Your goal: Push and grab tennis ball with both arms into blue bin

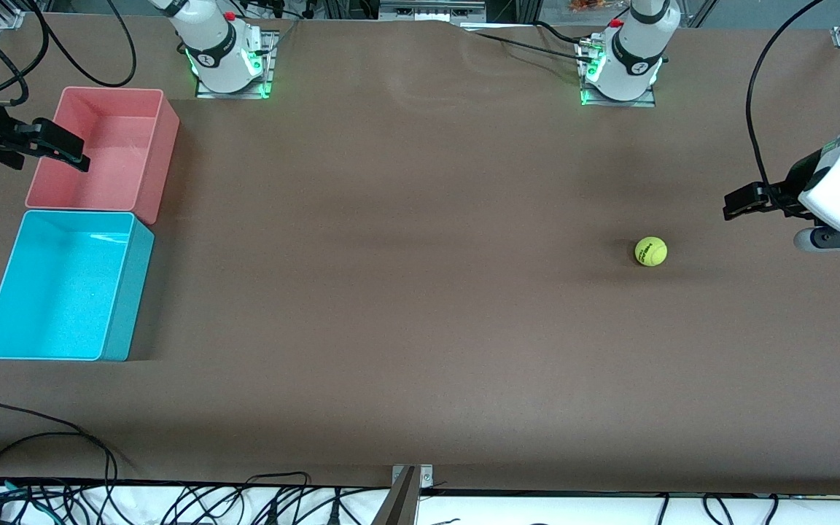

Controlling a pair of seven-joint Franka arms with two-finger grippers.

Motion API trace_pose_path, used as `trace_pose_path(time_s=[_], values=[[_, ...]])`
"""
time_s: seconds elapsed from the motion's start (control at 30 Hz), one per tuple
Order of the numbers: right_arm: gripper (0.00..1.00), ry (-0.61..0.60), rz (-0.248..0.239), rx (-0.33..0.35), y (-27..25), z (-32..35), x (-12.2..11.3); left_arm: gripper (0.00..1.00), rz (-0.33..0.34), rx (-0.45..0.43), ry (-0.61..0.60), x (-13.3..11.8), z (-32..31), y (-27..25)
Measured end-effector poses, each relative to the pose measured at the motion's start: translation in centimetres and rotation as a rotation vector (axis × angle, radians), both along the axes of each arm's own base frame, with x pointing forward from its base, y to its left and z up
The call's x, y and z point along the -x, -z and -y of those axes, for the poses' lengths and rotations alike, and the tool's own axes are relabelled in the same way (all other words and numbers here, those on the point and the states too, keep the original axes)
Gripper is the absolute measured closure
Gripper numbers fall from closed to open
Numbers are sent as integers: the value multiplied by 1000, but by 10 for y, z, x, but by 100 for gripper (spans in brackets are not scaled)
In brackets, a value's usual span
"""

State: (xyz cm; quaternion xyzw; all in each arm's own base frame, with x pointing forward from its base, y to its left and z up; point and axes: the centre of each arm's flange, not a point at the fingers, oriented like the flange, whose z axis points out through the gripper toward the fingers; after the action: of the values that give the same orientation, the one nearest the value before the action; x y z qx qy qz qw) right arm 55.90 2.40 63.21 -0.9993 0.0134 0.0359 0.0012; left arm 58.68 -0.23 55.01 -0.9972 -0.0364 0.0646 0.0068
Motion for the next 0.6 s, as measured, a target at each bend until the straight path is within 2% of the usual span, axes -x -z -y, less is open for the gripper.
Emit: trace_pose_path(time_s=[0.6], values=[[0,-2,-10,1,-4,-1,5,0,0,0,0,0,0,0]])
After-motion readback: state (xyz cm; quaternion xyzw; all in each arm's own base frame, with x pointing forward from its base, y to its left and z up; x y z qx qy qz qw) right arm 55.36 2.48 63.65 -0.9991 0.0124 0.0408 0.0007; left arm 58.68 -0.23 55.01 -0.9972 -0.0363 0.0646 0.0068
